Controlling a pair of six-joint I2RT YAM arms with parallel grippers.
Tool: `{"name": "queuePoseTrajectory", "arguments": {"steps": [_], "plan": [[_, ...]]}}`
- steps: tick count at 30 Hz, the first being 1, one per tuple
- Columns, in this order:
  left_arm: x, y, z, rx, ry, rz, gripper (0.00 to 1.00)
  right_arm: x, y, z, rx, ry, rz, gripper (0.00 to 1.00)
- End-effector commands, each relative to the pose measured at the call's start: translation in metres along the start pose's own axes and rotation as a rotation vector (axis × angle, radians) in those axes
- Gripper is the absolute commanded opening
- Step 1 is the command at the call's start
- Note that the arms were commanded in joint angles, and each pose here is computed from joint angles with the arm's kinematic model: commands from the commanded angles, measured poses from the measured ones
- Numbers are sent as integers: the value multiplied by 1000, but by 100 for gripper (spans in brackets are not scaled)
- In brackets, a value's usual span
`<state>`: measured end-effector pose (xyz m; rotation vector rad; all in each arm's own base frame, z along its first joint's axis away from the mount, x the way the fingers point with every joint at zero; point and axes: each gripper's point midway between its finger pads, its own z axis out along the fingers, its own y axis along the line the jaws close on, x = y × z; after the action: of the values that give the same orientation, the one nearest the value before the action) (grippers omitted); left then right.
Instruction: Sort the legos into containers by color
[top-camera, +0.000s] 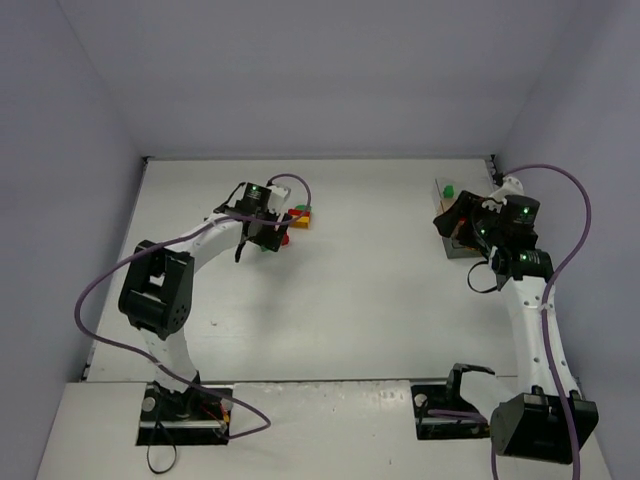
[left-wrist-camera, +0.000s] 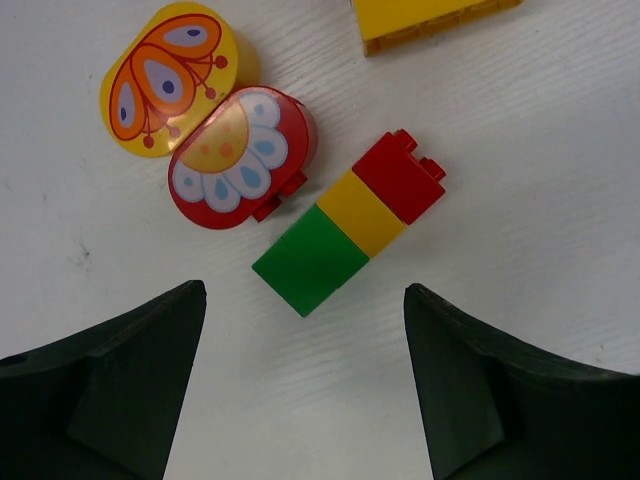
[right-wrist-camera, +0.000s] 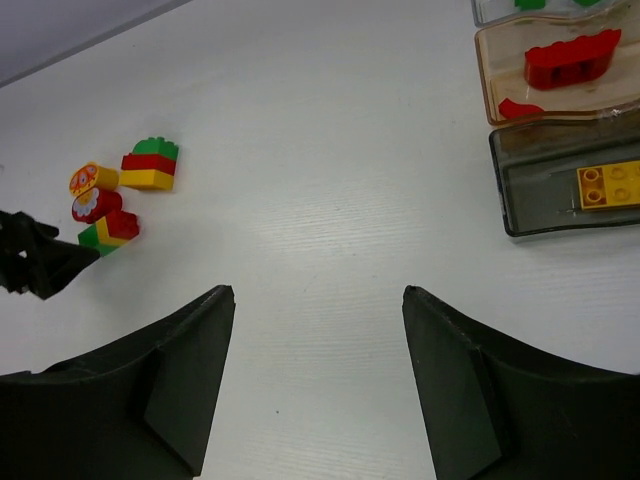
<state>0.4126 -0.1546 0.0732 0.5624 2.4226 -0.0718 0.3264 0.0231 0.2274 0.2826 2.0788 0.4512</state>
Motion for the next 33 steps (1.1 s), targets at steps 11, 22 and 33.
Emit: {"name": "queuePoseTrajectory", "arguments": {"steps": [11,22,33], "plan": [[-28,-9,27,94,-26,32,58,4,17,-3,-83,-14,-36,65],[-22,-26,19,147,-28,43,50,11,17,5,-98,18,-29,65],[-31,-26,34,155,-6,61,47,15,20,5,-117,24,-30,66]]}}
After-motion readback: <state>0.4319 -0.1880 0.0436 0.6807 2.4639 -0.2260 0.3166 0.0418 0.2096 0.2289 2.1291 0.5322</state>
